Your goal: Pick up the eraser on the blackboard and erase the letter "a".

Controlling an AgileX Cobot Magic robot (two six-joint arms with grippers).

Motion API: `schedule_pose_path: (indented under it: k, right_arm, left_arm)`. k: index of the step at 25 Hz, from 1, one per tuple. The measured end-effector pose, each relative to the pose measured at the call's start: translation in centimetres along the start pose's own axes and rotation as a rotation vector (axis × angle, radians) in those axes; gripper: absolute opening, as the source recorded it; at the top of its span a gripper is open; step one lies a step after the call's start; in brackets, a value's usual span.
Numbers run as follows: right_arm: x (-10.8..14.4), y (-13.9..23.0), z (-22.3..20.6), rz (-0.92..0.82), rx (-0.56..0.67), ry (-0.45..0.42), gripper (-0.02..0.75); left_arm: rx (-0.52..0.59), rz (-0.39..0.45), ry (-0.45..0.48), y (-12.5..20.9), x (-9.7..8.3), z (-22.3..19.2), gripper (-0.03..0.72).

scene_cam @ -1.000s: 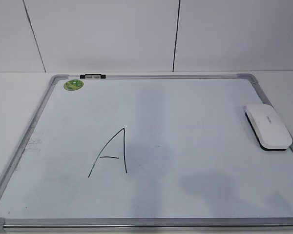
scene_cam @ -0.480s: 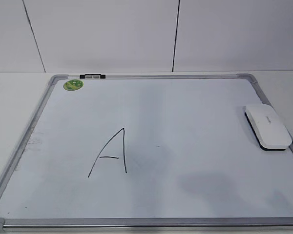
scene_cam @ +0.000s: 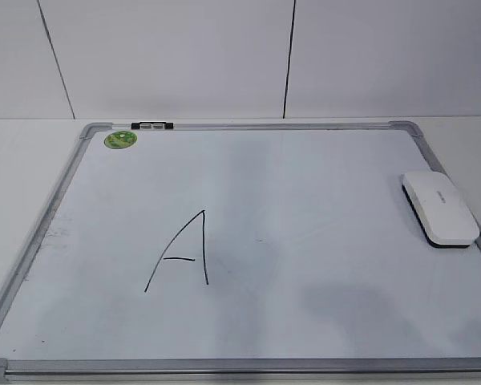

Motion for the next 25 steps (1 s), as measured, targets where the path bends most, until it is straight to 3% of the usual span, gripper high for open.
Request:
schedule_pose_path:
  k: [25]
  right_arm:
    - [-0.09,0.05,0.02,-0.009,0.006,0.016,0.594]
  left_arm:
    - [-0.004,0.01,-0.016,-0.02,0.1,0.01,0.426]
Point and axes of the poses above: a point on each arm's last joint axis where the gripper is mounted, z pointing back along that axis away from the gripper, x along the wrist's bending axis when the last joint is at zero, y = z × x, the point moved 7 cm from there along -z, pointing out along that axis toward the gripper, and after that the axes turned 13 degrees about z, right-handed, at the moved point
